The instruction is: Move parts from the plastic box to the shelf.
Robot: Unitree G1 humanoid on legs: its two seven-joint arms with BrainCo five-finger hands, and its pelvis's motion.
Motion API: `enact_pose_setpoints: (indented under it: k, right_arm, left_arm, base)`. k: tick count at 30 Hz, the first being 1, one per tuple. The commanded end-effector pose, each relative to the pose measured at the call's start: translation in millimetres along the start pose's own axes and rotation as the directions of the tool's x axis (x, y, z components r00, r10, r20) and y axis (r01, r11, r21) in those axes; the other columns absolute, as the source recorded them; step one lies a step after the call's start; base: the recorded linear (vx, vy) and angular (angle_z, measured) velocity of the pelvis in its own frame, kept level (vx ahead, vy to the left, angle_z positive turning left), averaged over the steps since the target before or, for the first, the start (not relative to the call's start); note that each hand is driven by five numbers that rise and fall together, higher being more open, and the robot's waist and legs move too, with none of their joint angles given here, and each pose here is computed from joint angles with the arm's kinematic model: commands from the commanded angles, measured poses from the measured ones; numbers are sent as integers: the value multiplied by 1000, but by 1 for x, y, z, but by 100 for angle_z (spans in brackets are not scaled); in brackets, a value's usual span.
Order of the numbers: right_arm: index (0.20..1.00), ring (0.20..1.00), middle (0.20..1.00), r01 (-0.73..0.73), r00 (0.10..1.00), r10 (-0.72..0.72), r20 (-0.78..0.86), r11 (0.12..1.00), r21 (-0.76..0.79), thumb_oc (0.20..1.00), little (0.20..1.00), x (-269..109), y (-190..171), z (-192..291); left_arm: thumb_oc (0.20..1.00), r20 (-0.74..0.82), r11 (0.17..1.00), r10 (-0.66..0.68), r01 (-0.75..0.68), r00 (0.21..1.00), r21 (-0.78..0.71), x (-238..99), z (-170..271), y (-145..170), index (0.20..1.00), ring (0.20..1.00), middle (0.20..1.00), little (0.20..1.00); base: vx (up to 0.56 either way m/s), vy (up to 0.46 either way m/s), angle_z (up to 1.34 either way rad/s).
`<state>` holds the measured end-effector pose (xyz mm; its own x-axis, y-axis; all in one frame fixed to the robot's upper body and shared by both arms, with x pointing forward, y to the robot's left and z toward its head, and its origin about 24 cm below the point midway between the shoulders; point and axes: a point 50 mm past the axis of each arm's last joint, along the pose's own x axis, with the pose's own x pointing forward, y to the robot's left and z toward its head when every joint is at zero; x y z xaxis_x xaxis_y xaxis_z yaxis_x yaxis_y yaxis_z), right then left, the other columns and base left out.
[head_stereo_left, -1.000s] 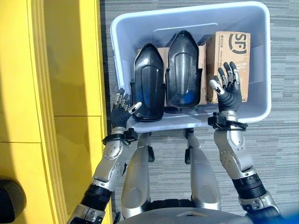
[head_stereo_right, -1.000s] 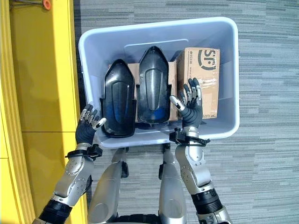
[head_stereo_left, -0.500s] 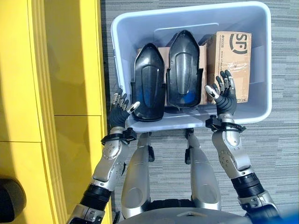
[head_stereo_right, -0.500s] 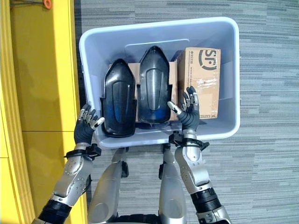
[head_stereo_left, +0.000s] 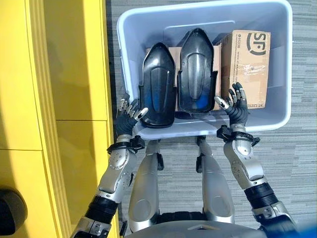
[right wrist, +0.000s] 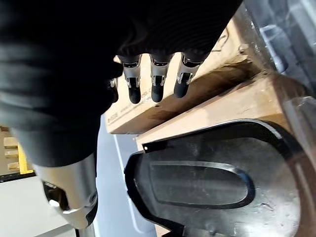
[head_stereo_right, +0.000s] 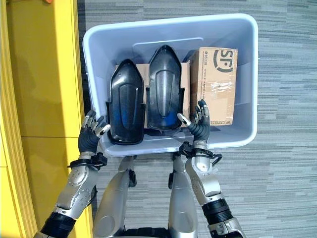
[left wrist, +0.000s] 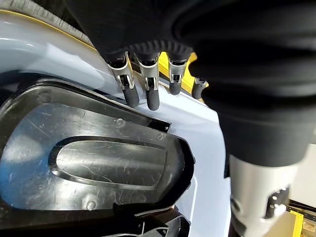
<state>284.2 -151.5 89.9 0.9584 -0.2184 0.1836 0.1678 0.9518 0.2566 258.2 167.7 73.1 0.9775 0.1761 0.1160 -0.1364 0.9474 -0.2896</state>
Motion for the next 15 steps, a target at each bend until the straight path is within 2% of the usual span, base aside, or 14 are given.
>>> enact_pose_setpoints:
  k: [1, 15]
  right_arm:
    - [1000, 1000, 1000, 19, 998, -15, 67, 999, -50, 1000, 1000, 5, -1, 10]
    - [1000, 1000, 1000, 50, 998, -43, 44, 982, -180, 1000, 1000, 19, -3, 1]
  left_arm:
    - [1000, 87, 999, 15, -19, 996, 38, -7, 15, 12, 1000, 1000, 1000, 1000]
    - [1000, 85, 1000, 8, -10, 996, 27, -5, 13, 11, 1000, 1000, 1000, 1000]
  base:
    - [0, 0, 0]
    - [0, 0, 0]
